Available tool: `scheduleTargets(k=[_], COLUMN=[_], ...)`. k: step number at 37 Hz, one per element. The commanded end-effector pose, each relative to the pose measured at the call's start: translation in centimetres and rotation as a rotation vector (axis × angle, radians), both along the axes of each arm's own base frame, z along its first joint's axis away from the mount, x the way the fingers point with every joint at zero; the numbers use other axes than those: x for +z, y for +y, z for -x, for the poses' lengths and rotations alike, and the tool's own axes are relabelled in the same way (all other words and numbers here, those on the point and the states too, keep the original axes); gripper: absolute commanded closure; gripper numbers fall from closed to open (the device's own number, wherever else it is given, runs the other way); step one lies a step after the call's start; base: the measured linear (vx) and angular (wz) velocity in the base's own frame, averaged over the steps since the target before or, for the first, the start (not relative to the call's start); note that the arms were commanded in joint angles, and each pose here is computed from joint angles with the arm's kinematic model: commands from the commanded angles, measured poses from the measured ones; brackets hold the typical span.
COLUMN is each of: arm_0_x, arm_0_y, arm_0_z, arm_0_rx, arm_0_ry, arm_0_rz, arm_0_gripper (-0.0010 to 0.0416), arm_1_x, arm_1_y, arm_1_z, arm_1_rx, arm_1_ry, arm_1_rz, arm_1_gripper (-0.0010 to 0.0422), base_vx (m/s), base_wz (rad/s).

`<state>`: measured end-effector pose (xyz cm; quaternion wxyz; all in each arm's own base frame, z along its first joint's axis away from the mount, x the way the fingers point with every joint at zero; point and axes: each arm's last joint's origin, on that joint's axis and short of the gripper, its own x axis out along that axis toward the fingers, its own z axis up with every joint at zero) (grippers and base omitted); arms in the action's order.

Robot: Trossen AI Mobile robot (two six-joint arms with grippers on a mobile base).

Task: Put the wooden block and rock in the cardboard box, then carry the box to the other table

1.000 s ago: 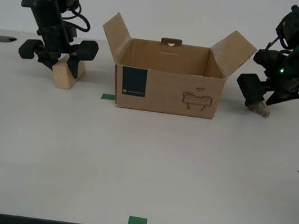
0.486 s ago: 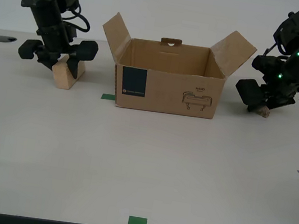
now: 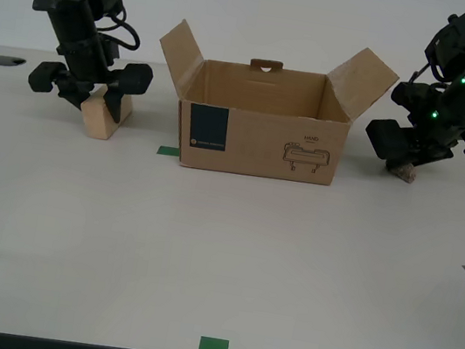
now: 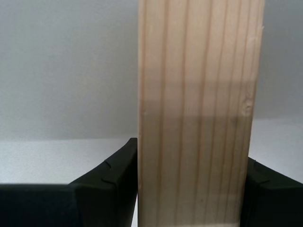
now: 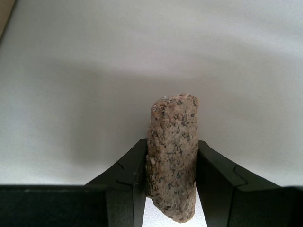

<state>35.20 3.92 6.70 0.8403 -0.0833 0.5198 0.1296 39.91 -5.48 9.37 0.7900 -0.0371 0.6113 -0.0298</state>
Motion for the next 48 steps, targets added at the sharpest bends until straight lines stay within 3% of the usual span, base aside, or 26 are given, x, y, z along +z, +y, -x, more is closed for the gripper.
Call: scheduleTargets(k=[1, 6, 25, 36, 48], arm_0_x=[0.0, 0.0, 4.0, 8.5, 15.1], arm_0_y=[0.0, -0.2, -0.3, -0.4, -0.6], arm_0_z=[0.0, 0.1, 0.6, 1.4, 3.5], arm_0_rx=[-0.011, -0.029, -0.053, -0.073, -0.102], arm_0_ry=[0.003, 0.005, -0.046, -0.135, -0.314], arm_0_rz=[0.012, 0.052, 0.062, 0.052, 0.013], arm_0_gripper=[0.0401, 0.0407, 0.0406, 0.0406, 0.0406], arm_1_x=[0.2, 0.7, 4.6, 7.8, 12.8], arm_1_y=[0.0, -0.1, 0.2, 0.4, 0.7], arm_1_z=[-0.1, -0.4, -0.7, -0.2, 1.0], arm_1_rx=[-0.002, -0.002, -0.019, -0.029, -0.030], arm_1_ry=[-0.004, -0.009, -0.106, -0.187, -0.315], arm_1_rz=[0.005, 0.006, 0.002, 0.006, 0.018], arm_1_gripper=[0.0413, 0.0413, 0.0413, 0.0413, 0.0413], base_vx=[0.000, 0.000, 0.000, 0.000, 0.000], base_wz=[0.000, 0.000, 0.000, 0.000, 0.000])
